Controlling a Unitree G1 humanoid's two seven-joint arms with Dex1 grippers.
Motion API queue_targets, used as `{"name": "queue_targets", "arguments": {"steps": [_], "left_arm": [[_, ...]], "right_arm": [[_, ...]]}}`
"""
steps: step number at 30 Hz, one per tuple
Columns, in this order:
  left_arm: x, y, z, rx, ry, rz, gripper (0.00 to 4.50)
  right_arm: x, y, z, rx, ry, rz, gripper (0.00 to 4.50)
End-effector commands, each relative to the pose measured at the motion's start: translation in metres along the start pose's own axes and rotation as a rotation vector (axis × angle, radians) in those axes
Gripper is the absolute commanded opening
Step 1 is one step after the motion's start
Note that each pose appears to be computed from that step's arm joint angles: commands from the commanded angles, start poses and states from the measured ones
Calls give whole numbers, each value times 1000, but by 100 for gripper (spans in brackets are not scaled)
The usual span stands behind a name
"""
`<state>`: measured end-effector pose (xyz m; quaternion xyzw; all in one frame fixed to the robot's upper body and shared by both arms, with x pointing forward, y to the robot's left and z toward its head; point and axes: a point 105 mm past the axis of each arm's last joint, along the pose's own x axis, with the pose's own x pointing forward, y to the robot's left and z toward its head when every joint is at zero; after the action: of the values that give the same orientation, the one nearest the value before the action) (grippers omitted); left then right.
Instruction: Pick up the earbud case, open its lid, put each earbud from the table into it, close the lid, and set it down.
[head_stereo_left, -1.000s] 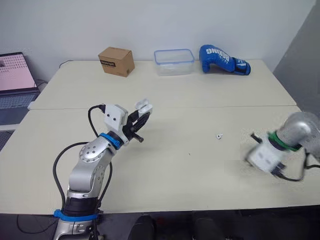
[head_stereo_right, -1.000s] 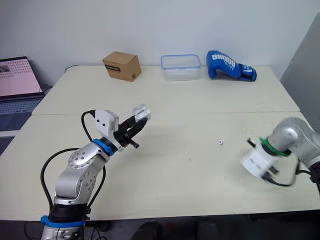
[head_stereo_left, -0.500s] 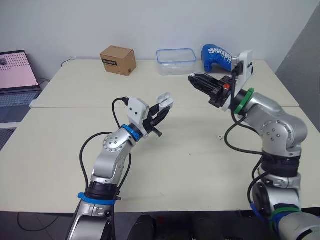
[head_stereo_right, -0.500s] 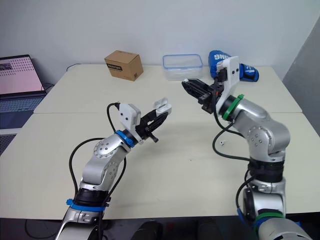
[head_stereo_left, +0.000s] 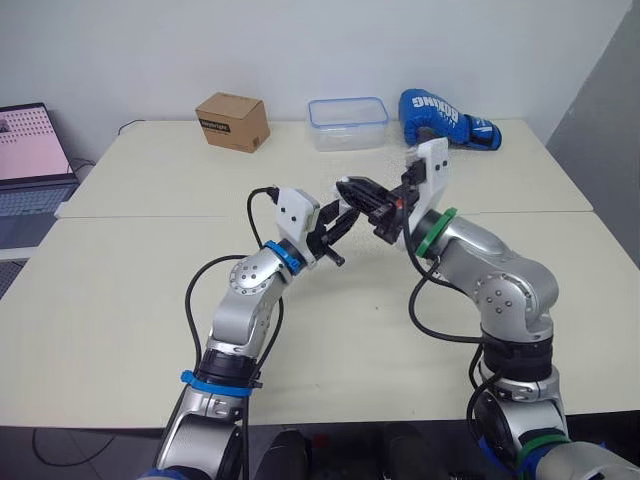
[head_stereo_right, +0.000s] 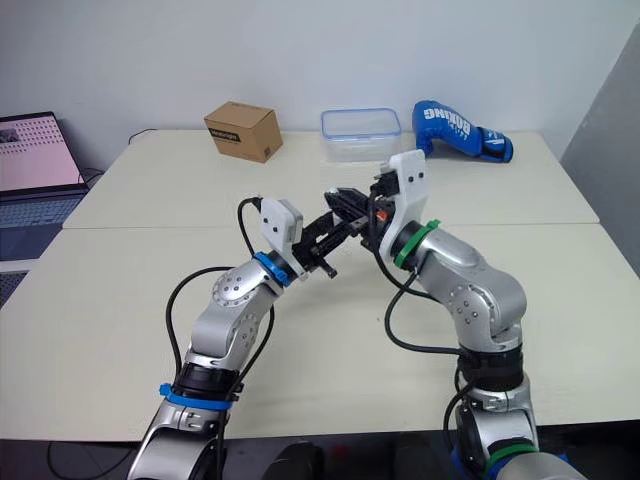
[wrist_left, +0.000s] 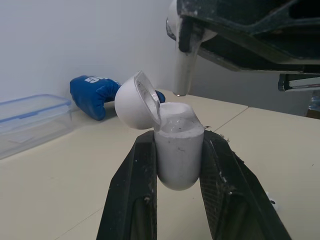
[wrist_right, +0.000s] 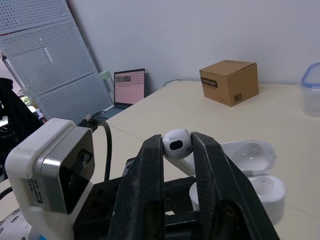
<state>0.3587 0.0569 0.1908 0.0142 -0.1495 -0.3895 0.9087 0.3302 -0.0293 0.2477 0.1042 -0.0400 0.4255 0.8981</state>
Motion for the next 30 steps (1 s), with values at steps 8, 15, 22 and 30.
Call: {"name": "queue_targets", "arguments": {"steps": [8,15,22,30], "left_arm": [[3,-4,25,51,-84,-12,76],[3,-5,29,56,-94,-16,76],[3,-6,30,57,-96,-17,76],[3,-8,31,60,-96,-28,76]], "right_arm": [[-1,-1,3,55,-1,-33,45],[-2,-10,6,104,-22,-73,45],[-3,-10,0,160,2,-69,45],[-3,-9,-15,179,45,-81,45]]}}
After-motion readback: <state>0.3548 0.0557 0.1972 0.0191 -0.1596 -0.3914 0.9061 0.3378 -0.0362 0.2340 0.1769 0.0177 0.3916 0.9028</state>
